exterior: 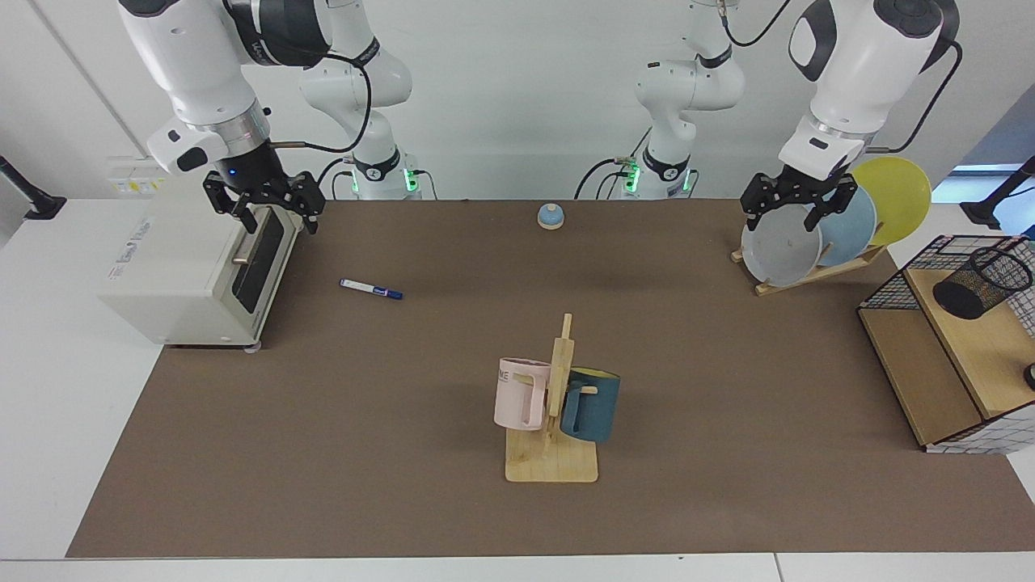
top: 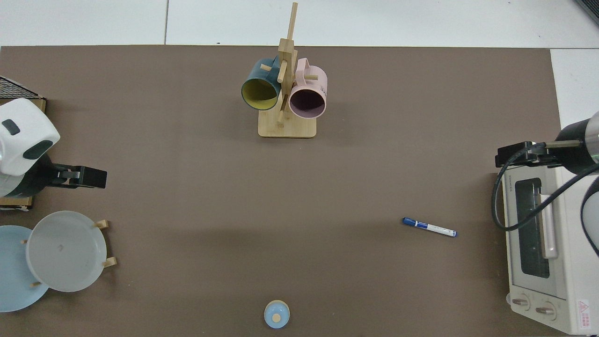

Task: Put markers into pen holder
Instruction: 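Reach the right gripper toward the blue-capped white marker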

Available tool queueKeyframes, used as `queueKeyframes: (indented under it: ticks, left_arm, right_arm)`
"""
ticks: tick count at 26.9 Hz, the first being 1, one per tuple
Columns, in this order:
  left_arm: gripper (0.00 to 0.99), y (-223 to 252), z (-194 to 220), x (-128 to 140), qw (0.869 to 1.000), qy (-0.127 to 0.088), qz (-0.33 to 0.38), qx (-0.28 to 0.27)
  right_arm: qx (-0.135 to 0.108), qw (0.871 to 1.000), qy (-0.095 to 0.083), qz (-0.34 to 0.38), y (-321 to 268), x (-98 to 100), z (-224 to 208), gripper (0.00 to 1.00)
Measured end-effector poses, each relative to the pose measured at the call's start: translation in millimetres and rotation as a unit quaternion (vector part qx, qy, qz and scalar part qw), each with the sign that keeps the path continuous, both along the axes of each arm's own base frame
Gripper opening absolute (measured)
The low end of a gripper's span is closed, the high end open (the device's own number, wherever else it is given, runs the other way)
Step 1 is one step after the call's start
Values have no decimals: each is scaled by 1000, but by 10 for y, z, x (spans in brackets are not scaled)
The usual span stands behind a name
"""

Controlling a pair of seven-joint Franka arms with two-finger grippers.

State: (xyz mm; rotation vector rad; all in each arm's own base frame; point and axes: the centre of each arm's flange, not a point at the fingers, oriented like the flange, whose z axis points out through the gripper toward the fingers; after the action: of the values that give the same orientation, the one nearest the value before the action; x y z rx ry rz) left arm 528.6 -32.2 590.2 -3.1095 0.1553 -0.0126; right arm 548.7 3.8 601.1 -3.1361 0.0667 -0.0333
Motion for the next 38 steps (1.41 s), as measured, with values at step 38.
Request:
queueKeyframes:
  ticks: [38]
  left_arm:
    - [991,103,-114,213,1000,22,11,-13]
  right_arm:
    - [-6,941,65,-332,-131,-335,-830,1000]
